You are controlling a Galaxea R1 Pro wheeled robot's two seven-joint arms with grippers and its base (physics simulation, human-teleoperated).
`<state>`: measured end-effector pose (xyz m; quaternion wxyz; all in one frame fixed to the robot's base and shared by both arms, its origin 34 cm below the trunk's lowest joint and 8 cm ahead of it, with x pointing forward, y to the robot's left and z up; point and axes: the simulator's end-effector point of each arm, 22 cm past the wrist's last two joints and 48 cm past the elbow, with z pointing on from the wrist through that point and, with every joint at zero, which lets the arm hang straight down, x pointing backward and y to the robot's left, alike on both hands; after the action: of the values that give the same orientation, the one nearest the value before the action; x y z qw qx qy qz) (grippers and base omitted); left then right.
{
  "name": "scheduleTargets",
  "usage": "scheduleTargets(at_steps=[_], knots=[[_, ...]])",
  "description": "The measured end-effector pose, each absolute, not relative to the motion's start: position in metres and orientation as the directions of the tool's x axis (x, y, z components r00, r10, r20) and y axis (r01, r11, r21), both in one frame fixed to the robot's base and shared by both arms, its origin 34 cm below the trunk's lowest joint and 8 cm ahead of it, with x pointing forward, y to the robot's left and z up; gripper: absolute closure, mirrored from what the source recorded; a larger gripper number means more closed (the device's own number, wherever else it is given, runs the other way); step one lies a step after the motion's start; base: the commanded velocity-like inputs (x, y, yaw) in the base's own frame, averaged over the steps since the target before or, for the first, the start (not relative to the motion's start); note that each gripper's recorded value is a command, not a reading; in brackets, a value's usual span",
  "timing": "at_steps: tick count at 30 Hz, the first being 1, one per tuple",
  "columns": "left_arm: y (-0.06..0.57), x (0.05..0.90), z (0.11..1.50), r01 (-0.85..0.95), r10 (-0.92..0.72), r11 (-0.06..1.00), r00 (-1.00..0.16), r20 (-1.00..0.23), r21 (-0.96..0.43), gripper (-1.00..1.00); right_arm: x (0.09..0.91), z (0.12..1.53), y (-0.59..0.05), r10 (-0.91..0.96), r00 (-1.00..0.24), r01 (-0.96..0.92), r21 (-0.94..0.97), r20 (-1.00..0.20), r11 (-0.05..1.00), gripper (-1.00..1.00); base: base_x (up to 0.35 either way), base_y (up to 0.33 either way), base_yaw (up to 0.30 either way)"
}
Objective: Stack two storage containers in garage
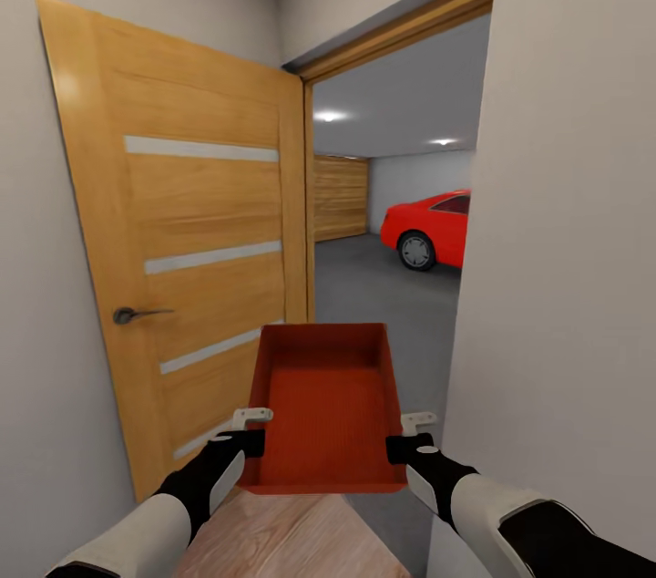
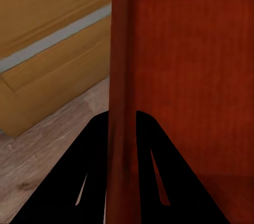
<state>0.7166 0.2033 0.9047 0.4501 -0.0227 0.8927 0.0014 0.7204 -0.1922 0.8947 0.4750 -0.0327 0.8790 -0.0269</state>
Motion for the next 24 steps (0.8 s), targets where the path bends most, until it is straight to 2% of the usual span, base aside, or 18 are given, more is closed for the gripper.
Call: scheduleTargets(at_steps=[10,24], knots=[[0.2033,0.7166,0.9047,-0.042,-0.039,0.999,-0.594,-0.804,-0.018,1.00,0.7204,0.8947,-0.1922,-0.083,-0.547,-0.032,-0.078,-0.833,0.996,1.00,0.248,0.235,-0.269],[0.2032,0.7165,0.9045,-0.042,-0.040,0.999,-0.594,-0.804,-0.018,1.00,0.7204,0.8947,-0.1923,-0.084,-0.547,-0.033,-0.078,-0.833,0.996,1.00,0.248,0.236,-0.025]])
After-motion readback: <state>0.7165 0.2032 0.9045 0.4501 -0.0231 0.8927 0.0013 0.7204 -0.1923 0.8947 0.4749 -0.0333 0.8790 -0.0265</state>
